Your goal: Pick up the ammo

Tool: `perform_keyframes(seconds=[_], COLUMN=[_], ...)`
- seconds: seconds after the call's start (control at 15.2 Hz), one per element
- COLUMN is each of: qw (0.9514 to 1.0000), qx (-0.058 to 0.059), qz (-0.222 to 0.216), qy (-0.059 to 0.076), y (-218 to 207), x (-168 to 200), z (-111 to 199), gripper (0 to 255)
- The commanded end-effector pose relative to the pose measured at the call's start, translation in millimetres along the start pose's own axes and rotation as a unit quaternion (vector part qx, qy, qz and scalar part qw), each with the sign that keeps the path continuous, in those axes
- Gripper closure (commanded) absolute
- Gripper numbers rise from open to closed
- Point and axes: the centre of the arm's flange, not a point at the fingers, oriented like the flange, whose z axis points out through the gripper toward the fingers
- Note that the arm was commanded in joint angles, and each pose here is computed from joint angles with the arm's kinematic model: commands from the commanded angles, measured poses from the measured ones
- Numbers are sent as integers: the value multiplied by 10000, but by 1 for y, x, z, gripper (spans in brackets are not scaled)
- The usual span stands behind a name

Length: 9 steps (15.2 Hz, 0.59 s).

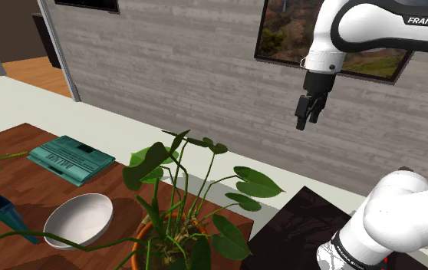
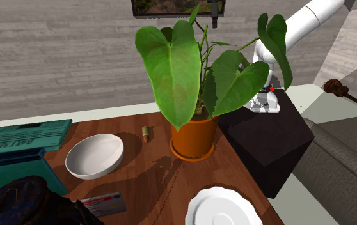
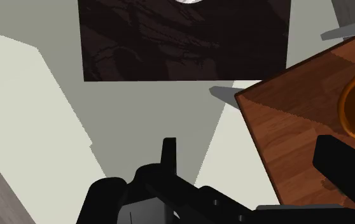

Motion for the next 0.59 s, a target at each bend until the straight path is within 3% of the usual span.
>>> perform_keyframes(seconds=[0.0, 0.53], qw=[10000, 9956], qx=[0, 33], qz=[0, 921], qy=[0, 182], y=[0, -87], x=[0, -1], z=[0, 59], gripper=[0, 0])
